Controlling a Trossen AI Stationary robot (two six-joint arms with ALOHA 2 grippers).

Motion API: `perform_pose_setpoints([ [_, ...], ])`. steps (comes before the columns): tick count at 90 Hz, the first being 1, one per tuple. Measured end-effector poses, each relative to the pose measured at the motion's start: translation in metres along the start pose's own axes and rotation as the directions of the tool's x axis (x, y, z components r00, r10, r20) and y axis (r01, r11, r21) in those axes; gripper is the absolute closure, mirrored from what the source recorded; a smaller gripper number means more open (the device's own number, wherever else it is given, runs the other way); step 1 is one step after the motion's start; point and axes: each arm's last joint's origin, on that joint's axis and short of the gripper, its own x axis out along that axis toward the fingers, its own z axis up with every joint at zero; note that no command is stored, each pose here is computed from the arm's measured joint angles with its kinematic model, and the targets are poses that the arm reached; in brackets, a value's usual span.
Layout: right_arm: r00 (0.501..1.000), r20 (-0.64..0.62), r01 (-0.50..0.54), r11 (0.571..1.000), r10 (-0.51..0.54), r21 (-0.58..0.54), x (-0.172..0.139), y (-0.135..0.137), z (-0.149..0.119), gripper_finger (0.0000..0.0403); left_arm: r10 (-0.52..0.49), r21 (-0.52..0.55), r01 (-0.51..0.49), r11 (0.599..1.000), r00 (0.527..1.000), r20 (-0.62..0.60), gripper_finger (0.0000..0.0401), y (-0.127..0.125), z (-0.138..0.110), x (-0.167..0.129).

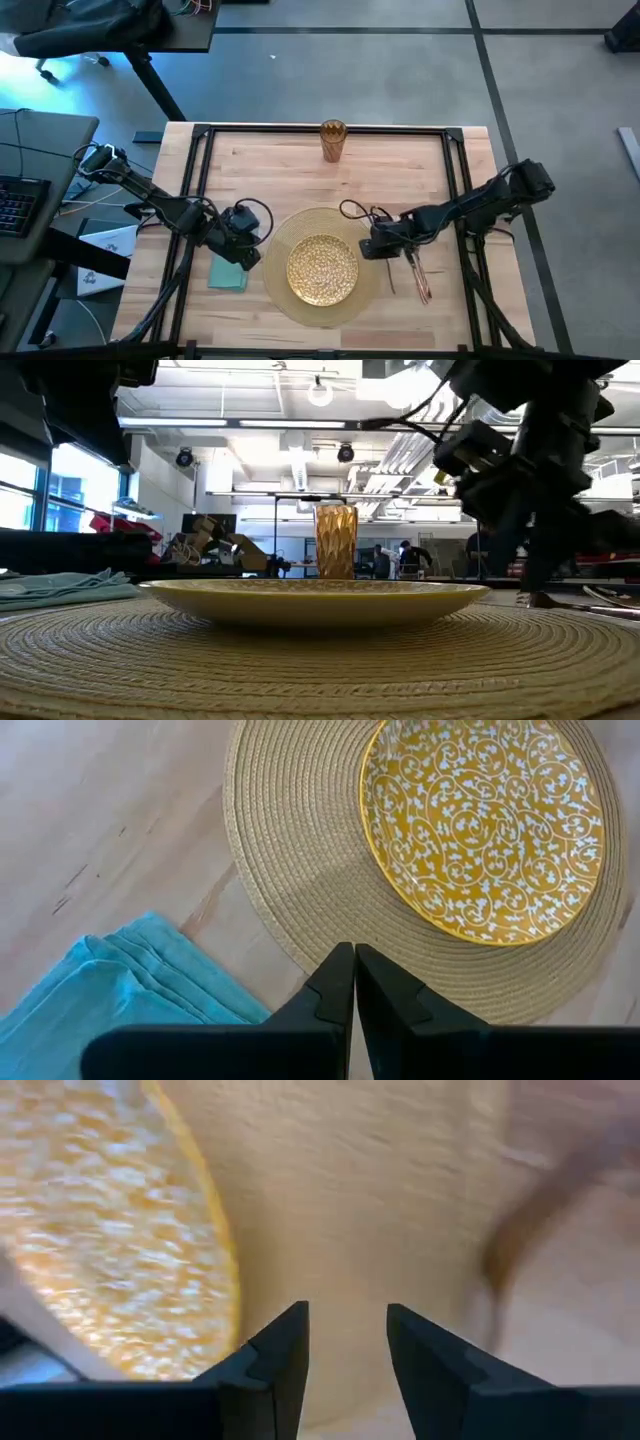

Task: Set table place
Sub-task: Put the bronze fork on the blue table napkin to the left of the brown placemat

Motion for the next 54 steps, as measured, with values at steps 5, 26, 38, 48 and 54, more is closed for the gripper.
perform_pose_setpoints([
  [5,1.000,0.004,-0.005,1.000,0.006,-0.021,-0.002,0.003,0.001,0.0281,0.001,0.000,-0.001,1.000,1.000,0.000,0.0401,0.000,0.000,0.000],
  [26,0.962,0.066,0.263,0.964,-0.265,0.034,-0.016,-0.004,0.001,0.0281,0.000,0.000,0.000,1.000,1.000,0.000,0.0401,0.000,0.000,0.000],
  [38,0.933,0.084,0.345,0.935,-0.351,0.083,-0.020,-0.010,0.001,0.0281,0.000,0.000,0.000,1.000,1.000,0.000,0.0401,0.000,0.000,0.000],
  [48,0.913,0.075,0.387,0.908,-0.402,0.159,-0.016,-0.020,0.002,0.0282,0.000,0.000,0.000,1.000,1.000,-0.001,0.0401,0.000,0.000,0.000],
  [54,0.923,0.068,0.364,0.917,-0.378,0.164,-0.011,-0.019,0.002,0.0287,0.000,0.000,0.000,1.000,1.000,-0.001,0.0401,0.000,0.000,0.000],
])
